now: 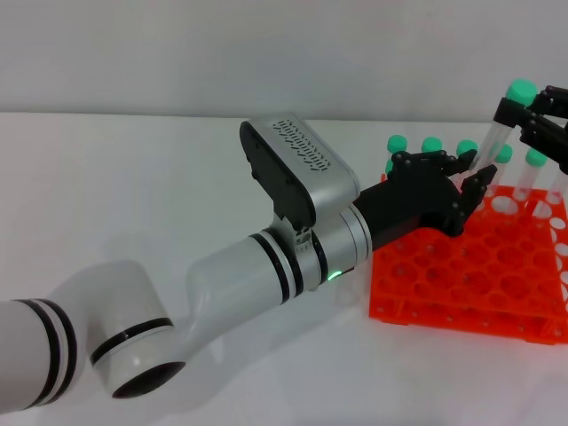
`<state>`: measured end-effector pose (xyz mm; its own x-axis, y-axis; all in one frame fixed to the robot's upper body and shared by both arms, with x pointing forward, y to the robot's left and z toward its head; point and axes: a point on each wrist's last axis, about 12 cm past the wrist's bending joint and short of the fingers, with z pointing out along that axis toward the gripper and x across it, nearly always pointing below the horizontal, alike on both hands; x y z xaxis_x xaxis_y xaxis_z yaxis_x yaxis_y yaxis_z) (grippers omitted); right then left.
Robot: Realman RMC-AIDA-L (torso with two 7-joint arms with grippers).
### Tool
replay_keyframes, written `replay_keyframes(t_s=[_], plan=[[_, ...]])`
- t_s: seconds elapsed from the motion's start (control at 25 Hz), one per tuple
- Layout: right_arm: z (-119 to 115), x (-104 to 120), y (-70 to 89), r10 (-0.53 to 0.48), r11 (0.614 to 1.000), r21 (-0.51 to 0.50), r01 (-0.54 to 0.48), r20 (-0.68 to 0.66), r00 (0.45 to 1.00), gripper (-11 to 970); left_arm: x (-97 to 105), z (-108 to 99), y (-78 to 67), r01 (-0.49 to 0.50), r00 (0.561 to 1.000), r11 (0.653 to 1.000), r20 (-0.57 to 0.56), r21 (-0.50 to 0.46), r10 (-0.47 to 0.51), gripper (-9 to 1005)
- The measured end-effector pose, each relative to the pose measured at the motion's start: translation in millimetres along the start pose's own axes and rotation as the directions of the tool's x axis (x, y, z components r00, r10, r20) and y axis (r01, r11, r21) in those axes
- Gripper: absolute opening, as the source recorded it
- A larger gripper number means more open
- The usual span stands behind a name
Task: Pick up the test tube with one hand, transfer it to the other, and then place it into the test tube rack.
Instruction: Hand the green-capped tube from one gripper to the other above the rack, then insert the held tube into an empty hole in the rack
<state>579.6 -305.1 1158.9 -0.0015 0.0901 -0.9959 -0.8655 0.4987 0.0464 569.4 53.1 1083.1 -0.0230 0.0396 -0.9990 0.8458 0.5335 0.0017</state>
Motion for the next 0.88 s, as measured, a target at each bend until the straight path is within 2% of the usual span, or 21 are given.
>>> replay_keyframes(t_s=[0.4, 0.56, 0.64, 0.68, 0.76, 0.88], plan=[[-5.2, -3.3, -2.9, 0.0, 1.0, 0.029, 0.0, 0.029, 1.0, 249, 6.8, -7.1, 1.5, -0.012, 1.0, 1.0, -0.009, -0.028, 0.011, 226], [-12.4, -4.3, -5.9, -0.004, 0.998, 0.064, 0.001, 0.042, 0.999, 211, 19.3, -22.0, -3.1, -0.046, 0.999, 0.997, -0.013, -0.057, 0.045, 365], [-17.2, -5.1, -8.2, -0.006, 0.996, 0.086, 0.002, 0.047, 0.999, 201, 28.3, -36.6, -7.4, -0.054, 0.999, 0.995, 0.002, -0.084, 0.054, 435], [-19.2, -5.5, -9.0, -0.008, 0.996, 0.094, 0.003, 0.048, 0.999, 200, 32.1, -42.2, -8.4, -0.055, 0.998, 0.994, 0.003, -0.095, 0.055, 514], [-22.5, -5.0, -10.8, -0.01, 0.994, 0.11, 0.005, 0.041, 0.999, 200, 42.8, -68.0, -12.9, -0.042, 0.997, 0.988, 0.051, -0.151, 0.051, 673], [-21.5, -2.2, -11.0, -0.019, 0.993, 0.119, 0.015, 0.027, 0.999, 198, 53.7, -105.4, -19.4, -0.007, 0.991, 0.971, 0.131, -0.238, 0.039, 785]])
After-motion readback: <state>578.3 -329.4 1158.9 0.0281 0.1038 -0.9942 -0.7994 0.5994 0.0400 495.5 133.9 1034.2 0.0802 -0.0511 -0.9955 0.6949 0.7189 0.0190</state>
